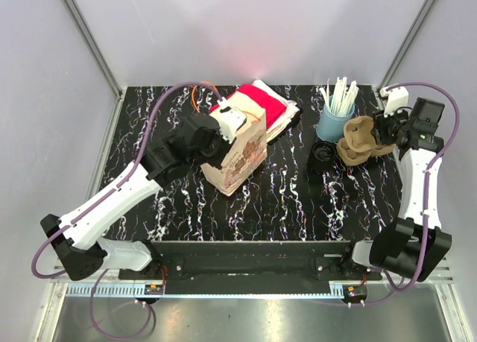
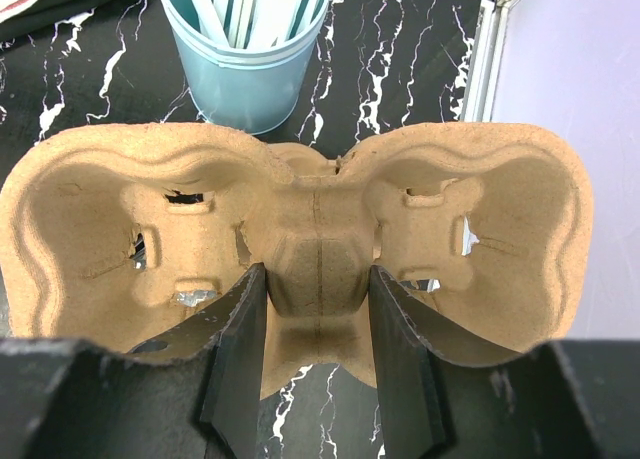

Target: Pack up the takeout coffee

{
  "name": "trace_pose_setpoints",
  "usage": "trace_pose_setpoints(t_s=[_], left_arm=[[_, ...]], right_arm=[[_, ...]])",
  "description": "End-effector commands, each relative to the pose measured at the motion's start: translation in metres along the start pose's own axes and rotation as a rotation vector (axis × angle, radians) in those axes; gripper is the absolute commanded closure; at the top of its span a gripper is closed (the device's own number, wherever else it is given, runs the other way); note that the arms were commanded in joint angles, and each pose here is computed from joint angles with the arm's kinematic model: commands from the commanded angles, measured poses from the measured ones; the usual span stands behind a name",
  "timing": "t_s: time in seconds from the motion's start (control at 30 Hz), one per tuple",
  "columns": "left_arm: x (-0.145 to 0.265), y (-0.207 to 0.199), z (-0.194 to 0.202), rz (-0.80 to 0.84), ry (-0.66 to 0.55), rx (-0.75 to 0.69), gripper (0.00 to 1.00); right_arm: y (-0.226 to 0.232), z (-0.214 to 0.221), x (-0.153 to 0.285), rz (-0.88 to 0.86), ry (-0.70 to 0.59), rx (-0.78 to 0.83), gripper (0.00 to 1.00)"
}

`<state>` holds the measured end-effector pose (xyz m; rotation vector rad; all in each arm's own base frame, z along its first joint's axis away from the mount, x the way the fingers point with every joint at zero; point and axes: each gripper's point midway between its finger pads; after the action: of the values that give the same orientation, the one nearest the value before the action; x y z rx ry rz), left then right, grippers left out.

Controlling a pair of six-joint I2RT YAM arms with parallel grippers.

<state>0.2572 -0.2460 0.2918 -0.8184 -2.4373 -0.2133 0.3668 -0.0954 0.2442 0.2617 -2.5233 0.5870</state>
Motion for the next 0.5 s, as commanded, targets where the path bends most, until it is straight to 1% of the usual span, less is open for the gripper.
trace_pose_setpoints(t_s=[0.0, 0.13, 0.23, 0.37, 0.4, 0.47], left_arm=[[-0.004, -0.011, 0.004, 0.03, -0.016, 0.012, 1.0], [-0.012, -0.021, 0.007, 0.031, -0.005, 0.024, 0.99], [-0.018, -0.028, 0.004, 0.033, 0.0, 0.02, 0.93], [-0.015, -0.041, -0.015, 0.068, -0.029, 0.033, 0.94], [-0.011, -0.047, -0.025, 0.085, -0.049, 0.034, 0.93], [-0.011, -0.052, -0.027, 0.094, -0.047, 0.033, 0.93]], right_arm=[[-0.004, -0.01, 0.014, 0.047, -0.035, -0.003, 0.6], [0.0, -0.009, 0.016, 0.045, -0.037, -0.014, 0.6], [0.001, -0.008, 0.018, 0.044, -0.039, -0.02, 0.6], [0.002, -0.008, 0.021, 0.051, -0.04, -0.015, 0.6], [0.001, -0.008, 0.021, 0.054, -0.039, -0.015, 0.6], [0.0, -0.009, 0.022, 0.059, -0.04, -0.012, 0.6]])
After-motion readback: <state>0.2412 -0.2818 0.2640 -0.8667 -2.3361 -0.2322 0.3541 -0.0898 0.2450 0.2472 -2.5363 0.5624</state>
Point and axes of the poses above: each gripper's point midway between its finger pads, its own x axis back along the fingers, its own y axis along the line the jaws close on, z = x × y, and after that the axes turned 9 degrees about x, right-handed
